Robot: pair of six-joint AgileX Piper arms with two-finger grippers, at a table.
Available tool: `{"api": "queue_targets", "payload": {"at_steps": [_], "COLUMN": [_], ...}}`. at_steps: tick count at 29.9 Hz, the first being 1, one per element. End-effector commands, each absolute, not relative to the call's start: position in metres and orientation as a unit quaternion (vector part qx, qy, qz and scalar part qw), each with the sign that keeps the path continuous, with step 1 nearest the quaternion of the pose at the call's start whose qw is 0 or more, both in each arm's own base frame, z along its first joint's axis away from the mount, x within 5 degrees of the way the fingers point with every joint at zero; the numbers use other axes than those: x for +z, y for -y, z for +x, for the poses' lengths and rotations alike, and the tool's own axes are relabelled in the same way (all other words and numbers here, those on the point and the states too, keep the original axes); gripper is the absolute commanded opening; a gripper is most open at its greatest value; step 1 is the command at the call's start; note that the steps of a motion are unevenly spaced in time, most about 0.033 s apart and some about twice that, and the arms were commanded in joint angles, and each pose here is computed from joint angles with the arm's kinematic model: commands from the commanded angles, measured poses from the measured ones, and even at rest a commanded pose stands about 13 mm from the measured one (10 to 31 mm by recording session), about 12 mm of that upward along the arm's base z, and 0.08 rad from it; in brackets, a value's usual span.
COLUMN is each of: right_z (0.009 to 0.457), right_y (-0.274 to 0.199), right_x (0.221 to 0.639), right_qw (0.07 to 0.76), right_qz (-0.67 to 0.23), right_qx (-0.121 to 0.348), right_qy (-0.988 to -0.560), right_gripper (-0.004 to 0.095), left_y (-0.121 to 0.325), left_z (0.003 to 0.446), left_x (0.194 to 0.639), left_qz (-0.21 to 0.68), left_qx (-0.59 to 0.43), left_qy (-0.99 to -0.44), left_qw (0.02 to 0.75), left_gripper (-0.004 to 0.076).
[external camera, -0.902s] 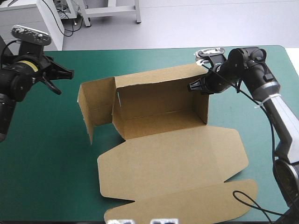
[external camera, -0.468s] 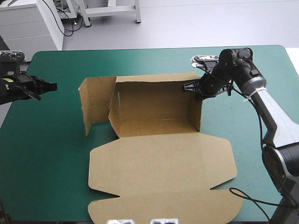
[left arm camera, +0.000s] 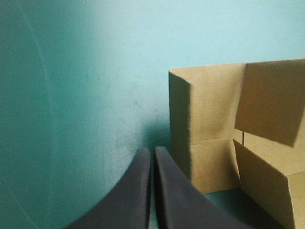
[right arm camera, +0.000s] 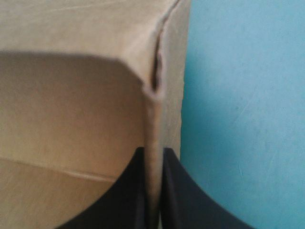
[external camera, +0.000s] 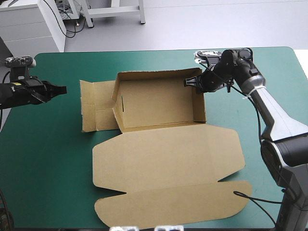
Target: Fold the box
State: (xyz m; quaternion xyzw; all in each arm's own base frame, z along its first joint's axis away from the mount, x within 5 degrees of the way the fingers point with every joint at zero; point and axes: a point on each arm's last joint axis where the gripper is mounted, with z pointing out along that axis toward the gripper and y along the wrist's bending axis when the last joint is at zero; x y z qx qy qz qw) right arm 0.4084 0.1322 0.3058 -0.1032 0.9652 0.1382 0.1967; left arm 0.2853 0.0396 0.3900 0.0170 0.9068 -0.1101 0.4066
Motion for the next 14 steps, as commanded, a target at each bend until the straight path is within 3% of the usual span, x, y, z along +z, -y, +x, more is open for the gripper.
{"api": "queue_targets", "payload": {"at_steps": [1, 6, 14], "right_z": [0.411, 0.419, 0.421], "right_y": [-0.134, -0.136, -0.136], "right_x": [0.293, 0.299, 0.341], "right_qw": [0.171, 0.208, 0.253], "right_qz": [-0.117, -0.118, -0.143], "right_qx": [0.133, 0.135, 0.132], "right_qy": [-0.969, -0.962, -0.948], "right_gripper": [0.0007, 0.0059, 0.0376], "left_y": [-0.035, -0.035, -0.034], "left_z": [0.279, 0.279, 0.277], "left_x": [0.408, 0.408, 0.406], "left_qz": [0.016, 0.022, 0.034], "left_qx": [-0.123, -0.121, -0.121], "left_qy": [-0.889, -0.89, -0.896], "left_qw": [0.441, 0.439, 0.426], "left_gripper": [0.0006, 0.0006, 0.0006]}}
